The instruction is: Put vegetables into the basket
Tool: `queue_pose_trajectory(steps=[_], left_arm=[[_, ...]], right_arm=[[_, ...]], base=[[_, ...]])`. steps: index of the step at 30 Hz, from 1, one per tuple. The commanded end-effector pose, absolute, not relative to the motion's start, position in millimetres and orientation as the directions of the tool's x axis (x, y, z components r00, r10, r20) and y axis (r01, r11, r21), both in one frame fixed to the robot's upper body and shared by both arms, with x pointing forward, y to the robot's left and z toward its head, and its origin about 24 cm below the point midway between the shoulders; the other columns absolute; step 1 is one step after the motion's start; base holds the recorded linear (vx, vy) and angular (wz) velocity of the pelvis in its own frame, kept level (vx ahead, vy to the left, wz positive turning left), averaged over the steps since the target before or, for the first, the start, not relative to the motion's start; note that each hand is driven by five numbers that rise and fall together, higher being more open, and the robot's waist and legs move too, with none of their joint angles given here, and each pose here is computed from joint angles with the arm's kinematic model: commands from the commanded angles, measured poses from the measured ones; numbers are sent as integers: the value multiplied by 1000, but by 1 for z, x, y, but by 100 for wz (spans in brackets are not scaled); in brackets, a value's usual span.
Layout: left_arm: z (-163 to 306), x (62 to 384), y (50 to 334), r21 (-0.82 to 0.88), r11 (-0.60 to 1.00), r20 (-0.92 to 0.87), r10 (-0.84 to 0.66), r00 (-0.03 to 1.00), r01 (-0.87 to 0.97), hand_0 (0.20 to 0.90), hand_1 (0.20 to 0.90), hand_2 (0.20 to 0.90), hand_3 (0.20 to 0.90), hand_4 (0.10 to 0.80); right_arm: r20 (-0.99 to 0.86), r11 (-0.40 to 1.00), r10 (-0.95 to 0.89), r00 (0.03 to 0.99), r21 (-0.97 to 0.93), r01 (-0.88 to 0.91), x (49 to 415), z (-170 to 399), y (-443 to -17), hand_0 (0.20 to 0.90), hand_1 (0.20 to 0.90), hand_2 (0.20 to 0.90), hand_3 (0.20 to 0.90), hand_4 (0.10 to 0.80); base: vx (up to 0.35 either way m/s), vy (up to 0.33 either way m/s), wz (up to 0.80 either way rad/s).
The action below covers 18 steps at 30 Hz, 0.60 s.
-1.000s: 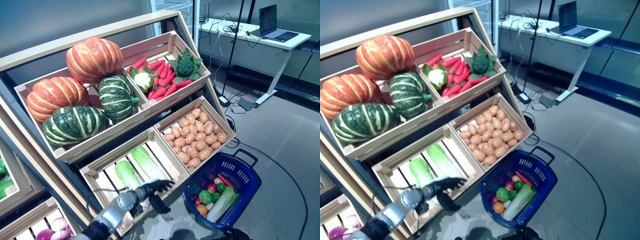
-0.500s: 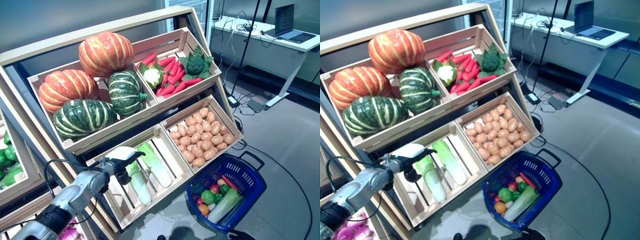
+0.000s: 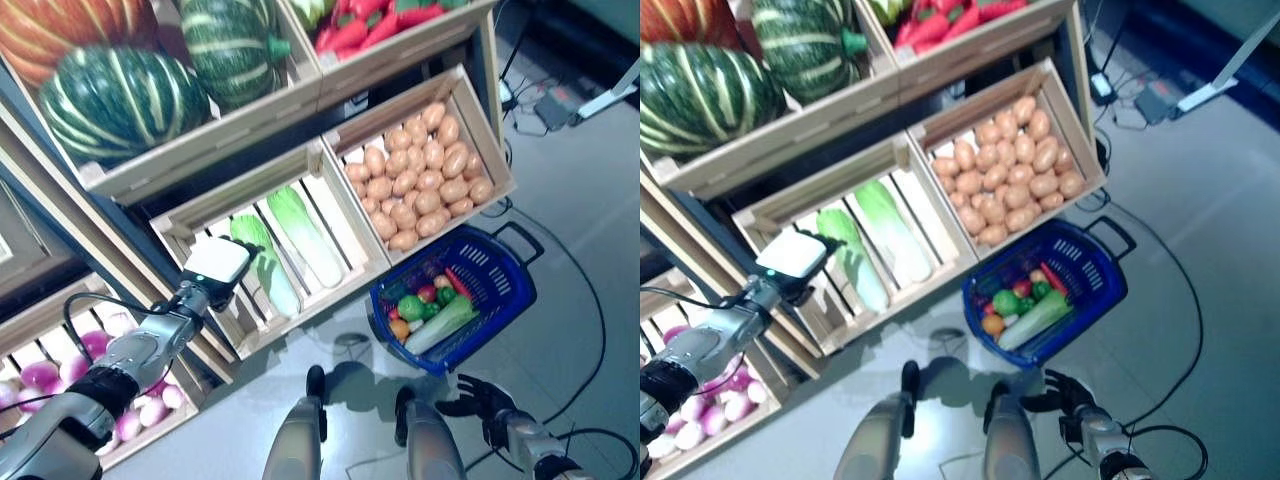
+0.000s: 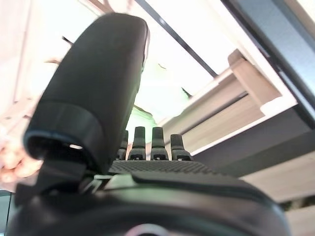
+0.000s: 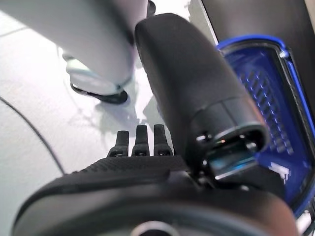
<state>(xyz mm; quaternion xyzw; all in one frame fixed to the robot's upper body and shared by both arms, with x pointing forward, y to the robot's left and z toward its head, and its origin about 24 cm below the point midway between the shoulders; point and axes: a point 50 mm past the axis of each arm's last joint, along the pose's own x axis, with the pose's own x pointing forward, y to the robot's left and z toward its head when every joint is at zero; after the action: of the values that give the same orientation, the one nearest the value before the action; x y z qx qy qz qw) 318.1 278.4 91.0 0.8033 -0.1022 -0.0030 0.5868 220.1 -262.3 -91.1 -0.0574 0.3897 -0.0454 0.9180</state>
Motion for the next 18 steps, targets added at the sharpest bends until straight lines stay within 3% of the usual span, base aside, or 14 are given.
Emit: queue_pose_trajectory(steps=[1,12,18], left_arm=[[132,330,270,829,-252,451,-225,864,-499,900,900,900,900,800],[147,337,261,679,-230,632,-299,715,-697,900,900,900,900,800],[148,340,260,672,-264,602,-350,718,-692,900,900,900,900,800]], right_arm=[[-641,986,-144,754,-161,51,226,-79,-269,900,900,900,900,800],[-500,990,-110,859,-135,48,273,-37,-260,900,900,900,900,800],[-460,991,-107,881,-119,58,288,-19,-261,900,900,900,900,800]], base=[[-59,52,2],[-36,61,-7],[7,28,0]])
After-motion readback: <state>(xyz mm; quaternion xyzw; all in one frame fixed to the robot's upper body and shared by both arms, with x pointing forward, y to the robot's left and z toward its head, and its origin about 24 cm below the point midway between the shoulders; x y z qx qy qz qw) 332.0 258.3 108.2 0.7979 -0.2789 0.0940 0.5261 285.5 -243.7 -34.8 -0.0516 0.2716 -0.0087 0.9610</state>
